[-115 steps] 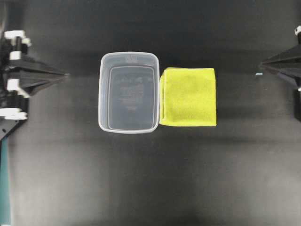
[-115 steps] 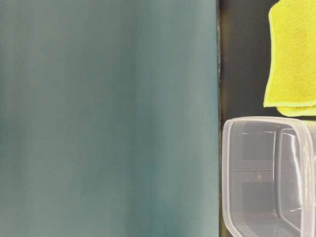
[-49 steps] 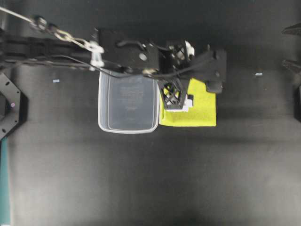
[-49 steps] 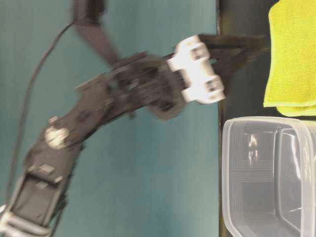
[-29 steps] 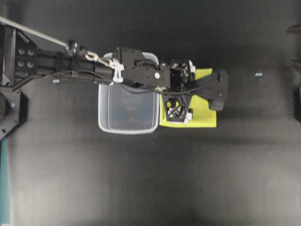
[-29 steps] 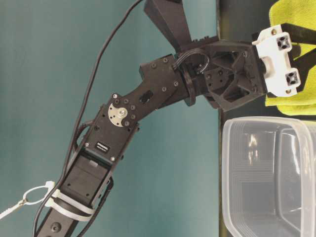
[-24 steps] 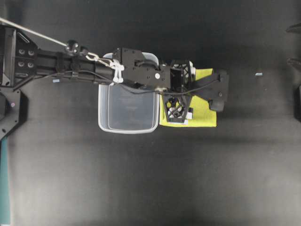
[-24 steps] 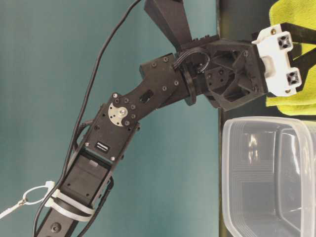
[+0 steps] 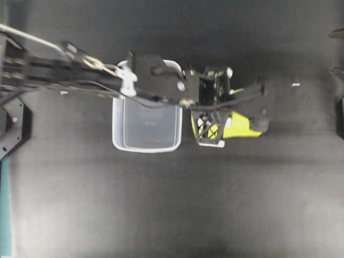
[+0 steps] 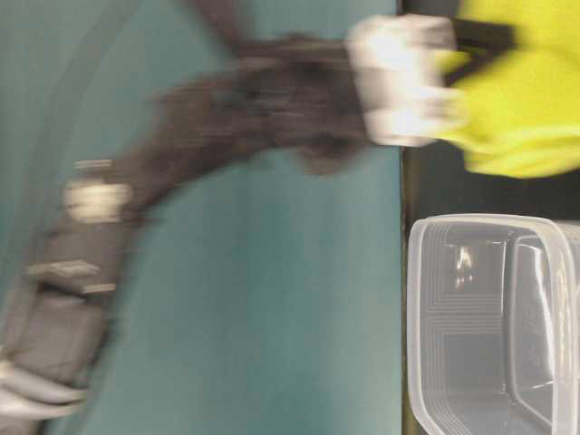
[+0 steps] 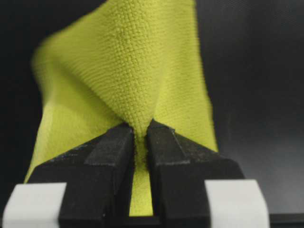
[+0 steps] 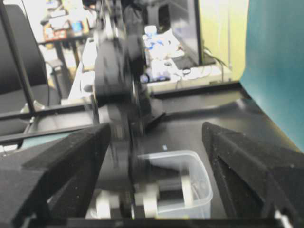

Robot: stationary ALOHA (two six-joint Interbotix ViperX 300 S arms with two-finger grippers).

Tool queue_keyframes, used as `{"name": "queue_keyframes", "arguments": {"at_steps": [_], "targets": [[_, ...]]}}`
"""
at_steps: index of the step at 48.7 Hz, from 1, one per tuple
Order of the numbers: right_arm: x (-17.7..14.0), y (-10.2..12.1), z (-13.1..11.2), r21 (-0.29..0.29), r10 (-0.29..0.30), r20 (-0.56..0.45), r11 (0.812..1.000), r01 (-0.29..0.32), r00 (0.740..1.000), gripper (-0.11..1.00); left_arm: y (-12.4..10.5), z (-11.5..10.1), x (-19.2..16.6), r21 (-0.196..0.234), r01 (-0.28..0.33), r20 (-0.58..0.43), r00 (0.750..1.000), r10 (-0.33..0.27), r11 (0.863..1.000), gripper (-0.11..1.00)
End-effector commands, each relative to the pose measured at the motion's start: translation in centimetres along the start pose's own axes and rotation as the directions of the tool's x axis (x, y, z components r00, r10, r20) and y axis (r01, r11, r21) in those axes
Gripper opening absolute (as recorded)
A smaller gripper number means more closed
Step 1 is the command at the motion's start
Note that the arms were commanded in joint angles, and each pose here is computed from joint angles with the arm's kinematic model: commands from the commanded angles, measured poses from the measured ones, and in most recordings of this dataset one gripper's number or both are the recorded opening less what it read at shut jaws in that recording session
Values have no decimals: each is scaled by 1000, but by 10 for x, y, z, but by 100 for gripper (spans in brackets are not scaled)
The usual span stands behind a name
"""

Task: Place the yellow towel into the container with the left arm.
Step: 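Lift the towel and carry it left over the clear container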

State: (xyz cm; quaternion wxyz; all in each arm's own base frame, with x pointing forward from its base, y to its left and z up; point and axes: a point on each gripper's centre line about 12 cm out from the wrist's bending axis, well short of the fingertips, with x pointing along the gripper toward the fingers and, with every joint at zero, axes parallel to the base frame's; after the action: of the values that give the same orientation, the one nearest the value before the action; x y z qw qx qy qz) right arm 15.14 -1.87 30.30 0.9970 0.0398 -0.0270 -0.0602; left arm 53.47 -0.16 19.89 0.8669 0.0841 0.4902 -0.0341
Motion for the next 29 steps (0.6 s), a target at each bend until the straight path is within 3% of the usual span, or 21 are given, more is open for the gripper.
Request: {"name": "queue_keyframes", "arguments": {"at_steps": [1, 6, 11, 22, 29], "targets": [[0, 1, 10, 6, 0, 23, 1000, -1, 1000, 75, 5, 23, -66, -3, -12, 56, 998, 12, 1000, 6], [-1, 1, 10, 6, 0, 20, 1000, 0, 1000, 75, 6, 21, -115, -8, -11, 38, 999, 12, 1000, 6], [-2, 1, 10, 6, 0, 22, 1000, -1, 1000, 75, 5, 5, -151, -11, -5, -15, 1000, 5, 1000, 6], [-2, 1, 11, 4, 1, 31, 1000, -1, 1000, 75, -3, -48, -162, -9, 11, -122, 992, -12, 1000, 6], [-2, 1, 11, 4, 1, 32, 1000, -1, 999, 75, -4, -77, -164, -14, 4, -96, 995, -5, 1000, 6]]}}
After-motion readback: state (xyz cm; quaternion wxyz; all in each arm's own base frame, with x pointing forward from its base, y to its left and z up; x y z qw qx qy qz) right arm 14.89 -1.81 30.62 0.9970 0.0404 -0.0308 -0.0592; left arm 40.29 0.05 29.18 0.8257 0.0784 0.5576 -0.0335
